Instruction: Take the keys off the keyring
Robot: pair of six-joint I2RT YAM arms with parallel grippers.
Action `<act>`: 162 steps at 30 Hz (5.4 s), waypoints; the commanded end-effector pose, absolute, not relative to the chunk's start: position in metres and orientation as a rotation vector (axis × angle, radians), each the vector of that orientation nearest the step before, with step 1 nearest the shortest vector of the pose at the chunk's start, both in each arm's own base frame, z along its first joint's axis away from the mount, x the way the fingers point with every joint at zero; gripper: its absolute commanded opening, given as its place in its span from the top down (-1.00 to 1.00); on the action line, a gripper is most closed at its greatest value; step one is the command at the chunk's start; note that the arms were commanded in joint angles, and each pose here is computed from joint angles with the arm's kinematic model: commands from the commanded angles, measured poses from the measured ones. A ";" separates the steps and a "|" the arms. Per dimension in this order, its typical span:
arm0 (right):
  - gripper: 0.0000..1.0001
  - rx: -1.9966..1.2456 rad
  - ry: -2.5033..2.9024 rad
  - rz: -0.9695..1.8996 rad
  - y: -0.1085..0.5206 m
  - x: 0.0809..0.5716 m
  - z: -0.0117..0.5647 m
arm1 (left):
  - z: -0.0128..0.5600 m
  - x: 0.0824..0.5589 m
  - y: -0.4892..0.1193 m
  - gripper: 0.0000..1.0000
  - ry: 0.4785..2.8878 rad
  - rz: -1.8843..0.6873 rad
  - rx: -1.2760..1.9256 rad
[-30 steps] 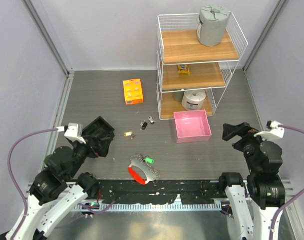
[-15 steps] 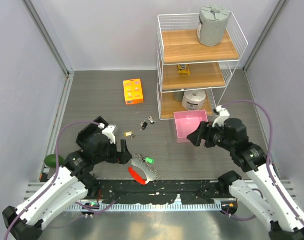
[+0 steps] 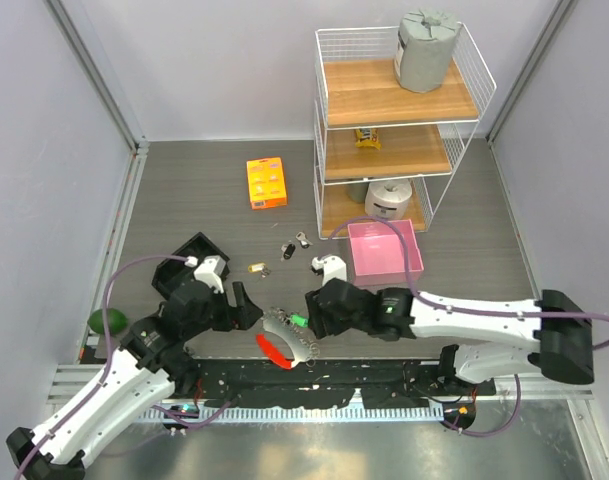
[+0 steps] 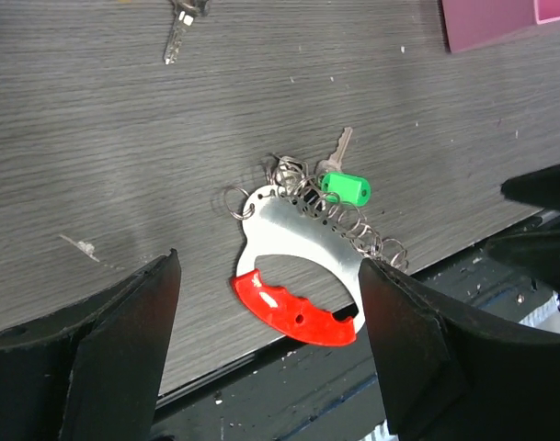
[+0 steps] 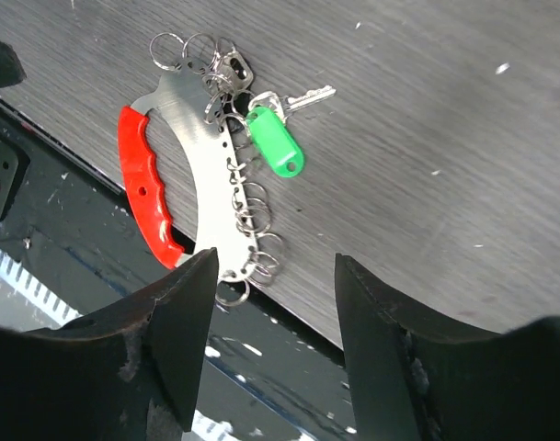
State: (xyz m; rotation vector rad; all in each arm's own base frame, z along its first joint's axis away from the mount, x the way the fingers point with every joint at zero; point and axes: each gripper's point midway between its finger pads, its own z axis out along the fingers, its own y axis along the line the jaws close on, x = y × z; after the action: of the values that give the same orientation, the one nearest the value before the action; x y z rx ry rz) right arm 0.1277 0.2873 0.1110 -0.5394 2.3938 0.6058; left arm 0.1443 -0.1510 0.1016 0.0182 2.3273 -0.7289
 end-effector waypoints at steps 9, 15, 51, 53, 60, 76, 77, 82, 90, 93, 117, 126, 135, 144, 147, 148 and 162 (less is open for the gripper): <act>-0.09 -0.160 2.423 0.601 0.357 0.142 0.097 | 0.122 0.159 -0.143 -0.82 2.161 -0.739 -0.077; -0.04 -0.089 2.511 0.566 0.366 0.137 0.065 | 0.124 0.157 -0.142 -0.87 2.147 -0.750 -0.075; 0.90 -0.776 1.825 0.526 0.340 0.173 0.240 | 0.210 0.186 -0.162 -0.92 1.847 -0.792 0.116; 0.90 -0.751 1.765 0.584 0.328 0.172 0.271 | 0.230 0.185 -0.161 -0.92 1.796 -0.806 0.124; 0.90 -0.748 1.650 0.796 0.296 0.167 0.327 | 0.267 0.177 -0.165 -0.90 1.732 -0.842 0.202; 0.90 -0.624 1.698 1.068 0.283 0.162 0.372 | 0.308 0.140 -0.233 -0.99 1.421 -1.280 0.538; 0.90 -0.602 1.698 1.086 0.285 0.163 0.374 | 0.313 0.138 -0.234 -0.97 1.396 -1.298 0.546; 0.90 -0.578 1.686 1.170 0.298 0.162 0.370 | 0.325 0.136 -0.235 -0.95 1.342 -1.325 0.543; 0.90 -0.604 1.705 1.218 0.310 0.160 0.359 | 0.331 0.145 -0.244 -0.38 1.355 -1.338 0.549; 0.90 -0.601 1.718 1.227 0.312 0.160 0.350 | 0.331 0.148 -0.248 0.12 1.371 -1.340 0.549; -0.58 -0.423 1.767 0.770 0.230 0.191 0.284 | 0.280 0.143 -0.212 1.00 1.459 -0.683 1.314; -0.58 -0.511 1.761 0.748 0.245 0.197 0.275 | 0.284 0.138 -0.177 1.00 1.364 -0.390 1.625; -0.54 -0.933 1.513 1.086 0.299 0.143 0.295 | 0.301 0.137 -0.170 1.00 1.169 -0.256 1.773; -0.54 -1.064 1.362 1.252 0.328 0.118 0.315 | 0.312 0.131 -0.176 1.00 1.114 -0.294 1.773; -0.49 -1.093 1.352 1.256 0.338 0.116 0.316 | 0.314 0.128 -0.175 1.00 1.104 -0.298 1.770; -0.44 -1.101 1.345 1.263 0.341 0.113 0.318 | 0.314 0.127 -0.175 1.00 1.102 -0.299 1.769; -0.14 -1.179 1.293 1.309 0.384 0.095 0.329 | 0.320 0.123 -0.173 1.00 1.076 -0.300 1.758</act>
State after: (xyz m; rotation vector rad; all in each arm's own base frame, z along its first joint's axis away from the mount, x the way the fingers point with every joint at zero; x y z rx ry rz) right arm 0.0976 0.3703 0.2941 -1.1893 1.4180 1.3002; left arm 0.1258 -0.1696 0.2998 1.7824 1.1552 -0.3051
